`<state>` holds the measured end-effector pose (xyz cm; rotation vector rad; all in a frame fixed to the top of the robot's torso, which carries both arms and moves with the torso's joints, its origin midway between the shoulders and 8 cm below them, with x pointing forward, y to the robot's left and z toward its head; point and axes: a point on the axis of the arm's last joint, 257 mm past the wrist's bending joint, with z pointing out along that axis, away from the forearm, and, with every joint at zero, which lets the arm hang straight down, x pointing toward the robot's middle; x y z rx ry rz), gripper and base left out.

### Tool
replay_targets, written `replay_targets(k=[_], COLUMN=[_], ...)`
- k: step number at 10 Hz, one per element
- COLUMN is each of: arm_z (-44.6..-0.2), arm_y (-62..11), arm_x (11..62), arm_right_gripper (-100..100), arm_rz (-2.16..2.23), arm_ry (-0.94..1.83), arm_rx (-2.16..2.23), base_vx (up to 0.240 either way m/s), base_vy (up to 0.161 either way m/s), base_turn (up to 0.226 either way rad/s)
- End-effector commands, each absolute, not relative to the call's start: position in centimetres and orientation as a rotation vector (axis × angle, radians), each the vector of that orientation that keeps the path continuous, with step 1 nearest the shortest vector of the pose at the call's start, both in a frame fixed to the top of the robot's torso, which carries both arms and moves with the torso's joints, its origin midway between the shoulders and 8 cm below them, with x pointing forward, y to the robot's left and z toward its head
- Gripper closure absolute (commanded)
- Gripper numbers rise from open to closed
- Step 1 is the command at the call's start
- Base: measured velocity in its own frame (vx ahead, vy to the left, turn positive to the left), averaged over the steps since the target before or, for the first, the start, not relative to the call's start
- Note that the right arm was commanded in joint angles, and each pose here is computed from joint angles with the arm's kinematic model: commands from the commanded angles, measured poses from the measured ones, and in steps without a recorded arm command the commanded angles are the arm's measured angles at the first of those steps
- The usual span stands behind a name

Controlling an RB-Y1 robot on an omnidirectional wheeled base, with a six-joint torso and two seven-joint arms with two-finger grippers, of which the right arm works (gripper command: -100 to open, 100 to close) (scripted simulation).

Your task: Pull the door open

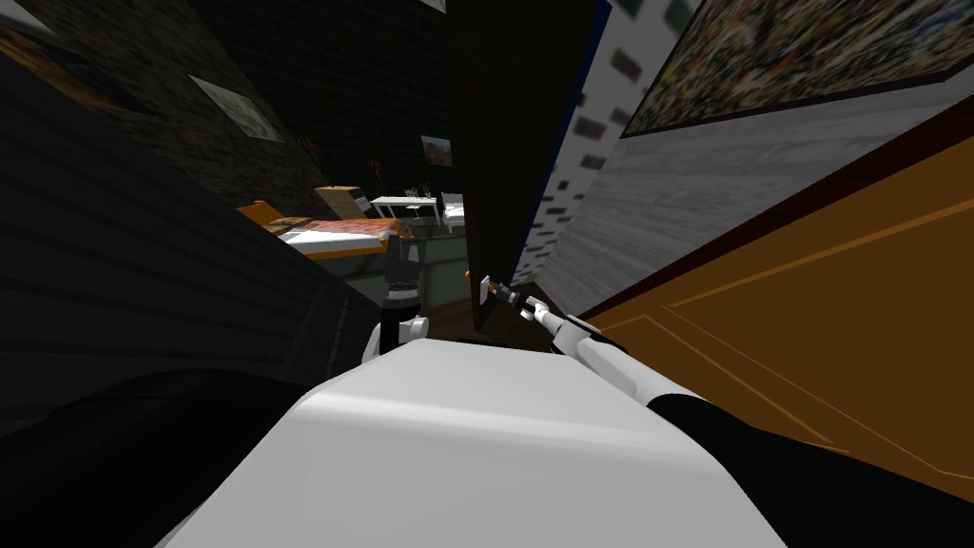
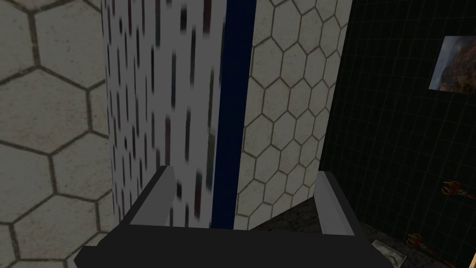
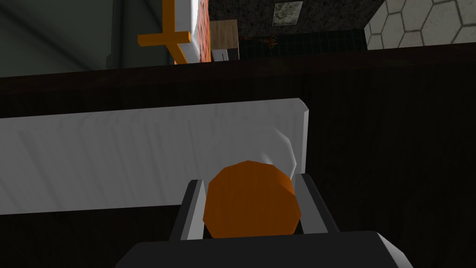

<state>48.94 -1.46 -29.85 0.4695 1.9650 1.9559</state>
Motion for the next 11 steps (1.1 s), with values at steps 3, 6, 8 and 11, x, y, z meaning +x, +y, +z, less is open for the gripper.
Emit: replay_targets(k=[3, 6, 8, 11], arm_z=[-29.8, -29.8, -29.7, -29.9], arm_y=[-1.6, -1.8, -1.9, -2.3], arm_x=[48.4, 47.8, 47.4, 47.3], arm_right_gripper=[100, 100, 100, 100], arm_rz=[1.974, 1.993, 2.005, 1.999], arm_ry=[1.980, 1.996, 2.007, 2.014], arm_rx=[0.445, 0.418, 0.399, 0.399], base_vx=[-0.049, -0.060, -0.026, -0.026], base_vy=[-0.193, -0.240, -0.257, -0.153], base_turn=[0.127, 0.110, 0.144, 0.091])
